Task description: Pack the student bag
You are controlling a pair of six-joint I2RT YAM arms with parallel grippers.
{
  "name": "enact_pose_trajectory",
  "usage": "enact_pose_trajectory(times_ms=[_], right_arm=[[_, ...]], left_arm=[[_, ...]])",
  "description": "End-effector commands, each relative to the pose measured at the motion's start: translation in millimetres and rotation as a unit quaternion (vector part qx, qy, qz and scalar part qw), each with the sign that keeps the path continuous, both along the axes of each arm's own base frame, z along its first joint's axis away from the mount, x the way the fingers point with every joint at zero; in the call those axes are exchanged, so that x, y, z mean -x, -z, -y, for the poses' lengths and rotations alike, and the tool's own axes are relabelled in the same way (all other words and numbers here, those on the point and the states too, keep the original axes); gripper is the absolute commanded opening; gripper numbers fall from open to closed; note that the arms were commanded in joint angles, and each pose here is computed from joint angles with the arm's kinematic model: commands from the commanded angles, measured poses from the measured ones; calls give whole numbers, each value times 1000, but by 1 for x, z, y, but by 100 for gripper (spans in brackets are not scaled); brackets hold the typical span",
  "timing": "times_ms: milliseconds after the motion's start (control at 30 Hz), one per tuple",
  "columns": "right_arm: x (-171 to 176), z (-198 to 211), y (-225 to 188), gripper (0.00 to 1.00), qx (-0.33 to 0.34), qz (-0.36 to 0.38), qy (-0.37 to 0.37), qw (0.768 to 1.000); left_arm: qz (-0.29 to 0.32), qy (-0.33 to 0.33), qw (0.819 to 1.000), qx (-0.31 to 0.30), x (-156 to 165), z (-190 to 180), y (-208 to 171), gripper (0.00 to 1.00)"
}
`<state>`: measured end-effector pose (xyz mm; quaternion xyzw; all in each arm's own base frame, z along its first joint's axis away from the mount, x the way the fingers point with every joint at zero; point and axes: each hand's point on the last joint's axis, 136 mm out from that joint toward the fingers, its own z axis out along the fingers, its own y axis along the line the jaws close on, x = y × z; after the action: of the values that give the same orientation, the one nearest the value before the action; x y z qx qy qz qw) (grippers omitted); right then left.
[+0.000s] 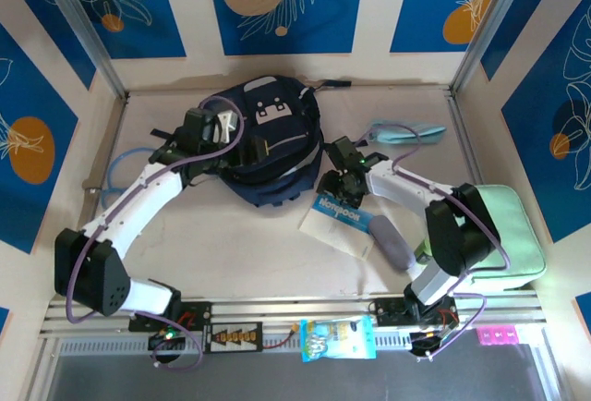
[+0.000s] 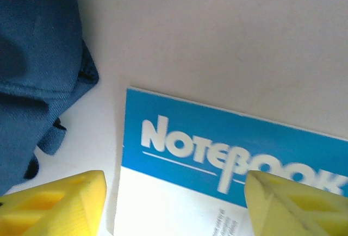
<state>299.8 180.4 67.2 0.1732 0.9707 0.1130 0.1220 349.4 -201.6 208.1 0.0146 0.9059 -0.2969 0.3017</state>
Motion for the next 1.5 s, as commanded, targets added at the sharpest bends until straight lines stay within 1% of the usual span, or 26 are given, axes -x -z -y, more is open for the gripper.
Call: enact_pose_trajectory(times_ms=[0, 133, 233, 267, 367, 500, 600, 700, 833, 933, 1000, 1067, 1100, 1167, 1233, 1300, 1400, 1467], right_arm=[[34, 30, 11, 76, 56, -48, -10, 997], [59, 22, 18, 79, 33, -78, -40, 996], [73, 18, 26, 80, 32, -94, -47, 994], [78, 19, 31, 79, 32, -103, -44, 993], [94, 24, 43, 78, 50, -125, -33, 990], [107, 28, 51, 79, 77, -132, -29, 988], [116, 21, 57, 79, 66, -148, -35, 986], [125, -4, 61, 79, 13, -166, -41, 985], [129, -52, 55, 79, -90, -183, -41, 978], [129, -86, 43, 78, -167, -187, -37, 967], [130, -107, 33, 78, -219, -187, -43, 957], [129, -124, 23, 76, -271, -191, -45, 942], [127, -126, 18, 74, -281, -186, -47, 940], [119, -119, 11, 73, -258, -160, -58, 951], [109, -104, 1, 72, -205, -120, -79, 968], [98, -95, -7, 72, -164, -81, -113, 977], [81, -92, -7, 69, -125, -57, -161, 977], [69, -93, 2, 66, -102, -54, -175, 978]], left_arm=[[-55, -14, 998, 27, 26, 11, 19, 100], [-93, -35, 995, 29, 53, 13, 44, 100], [-107, -50, 992, 40, 71, 15, 59, 100], [-113, -56, 991, 43, 77, 15, 65, 100], [-133, -68, 988, 45, 93, 14, 82, 100], [-151, -71, 985, 49, 111, 17, 98, 100], [-162, -72, 983, 49, 121, 18, 108, 100], [-167, -78, 982, 43, 126, 16, 116, 100], [-183, -96, 978, 37, 129, 12, 126, 100], [-193, -100, 975, 40, 132, 14, 131, 98], [-201, -105, 973, 38, 136, 16, 135, 94], [-211, -125, 969, 26, 143, 11, 141, 91], [-210, -139, 968, 21, 146, 7, 143, 90], [-210, -159, 964, 28, 152, 2, 148, 88], [-205, -164, 964, 47, 155, 2, 147, 86], [-203, -163, 964, 52, 157, 1, 145, 85], [-203, -156, 966, 45, 158, 2, 144, 85], [-204, -152, 966, 46, 157, 5, 144, 85]])
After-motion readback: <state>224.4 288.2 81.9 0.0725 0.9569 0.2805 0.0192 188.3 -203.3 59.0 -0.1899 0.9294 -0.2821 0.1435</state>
